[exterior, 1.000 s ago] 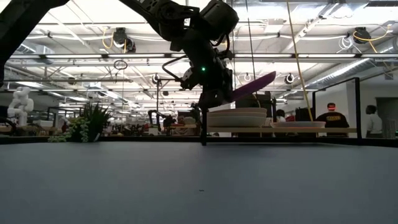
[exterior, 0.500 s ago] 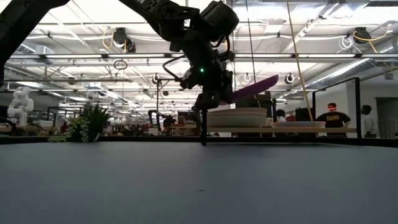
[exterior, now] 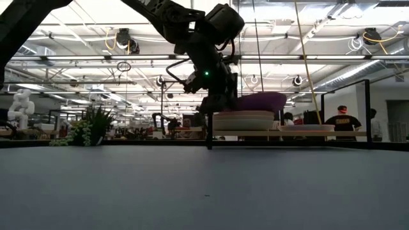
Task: Place and stack plates onto a shelf
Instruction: Stack the purple plate on top of the orange plate on the shelf, then stack the light orange plate on top of the blue plate on the shelf
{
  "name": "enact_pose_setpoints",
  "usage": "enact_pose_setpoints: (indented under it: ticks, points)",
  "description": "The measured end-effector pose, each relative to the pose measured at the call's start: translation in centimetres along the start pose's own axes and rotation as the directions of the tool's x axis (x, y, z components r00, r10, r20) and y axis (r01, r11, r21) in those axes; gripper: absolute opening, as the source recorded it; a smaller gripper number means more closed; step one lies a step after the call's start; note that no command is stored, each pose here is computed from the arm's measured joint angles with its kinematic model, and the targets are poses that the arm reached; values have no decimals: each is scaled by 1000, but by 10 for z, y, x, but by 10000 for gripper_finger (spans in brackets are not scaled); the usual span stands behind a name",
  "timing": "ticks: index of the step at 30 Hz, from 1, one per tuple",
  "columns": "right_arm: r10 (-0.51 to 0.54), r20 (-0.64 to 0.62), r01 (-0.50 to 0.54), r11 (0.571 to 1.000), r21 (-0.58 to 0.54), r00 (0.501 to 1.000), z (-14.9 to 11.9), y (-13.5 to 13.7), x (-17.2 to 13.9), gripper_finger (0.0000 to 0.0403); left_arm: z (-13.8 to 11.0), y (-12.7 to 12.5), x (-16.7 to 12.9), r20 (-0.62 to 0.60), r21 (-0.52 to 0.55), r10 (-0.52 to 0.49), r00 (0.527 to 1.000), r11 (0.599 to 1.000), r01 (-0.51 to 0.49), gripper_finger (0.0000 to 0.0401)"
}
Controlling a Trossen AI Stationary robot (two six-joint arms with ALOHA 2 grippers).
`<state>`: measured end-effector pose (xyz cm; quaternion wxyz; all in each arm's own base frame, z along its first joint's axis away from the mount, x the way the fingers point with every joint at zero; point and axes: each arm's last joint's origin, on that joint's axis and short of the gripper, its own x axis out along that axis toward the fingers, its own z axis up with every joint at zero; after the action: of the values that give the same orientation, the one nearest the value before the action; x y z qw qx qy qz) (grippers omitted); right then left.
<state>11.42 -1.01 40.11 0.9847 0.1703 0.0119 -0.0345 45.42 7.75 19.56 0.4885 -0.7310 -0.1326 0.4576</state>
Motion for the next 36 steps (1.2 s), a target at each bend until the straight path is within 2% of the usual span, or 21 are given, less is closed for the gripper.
enact_pose_setpoints:
  ticks: [11,19,28,32,36]
  points:
    - [0,-1,0,1000,6,1000,0,0,0,0,-8,-6,-3,-28,-38,-86,996,996,85,125]
    - [-2,-7,2,1000,7,1000,-1,0,0,0,-19,-16,-9,-116,-78,-186,976,981,177,125]
    - [-2,-7,2,1000,7,1000,-1,0,0,0,-40,-16,-28,-161,-6,-298,941,954,301,125]
    - [-3,-8,3,1000,7,1000,-1,0,0,0,-48,-26,-37,-223,90,-391,893,904,418,125]
    - [-11,-31,11,1000,8,999,-3,-1,0,0,-53,-40,-47,-355,188,-469,809,811,553,125]
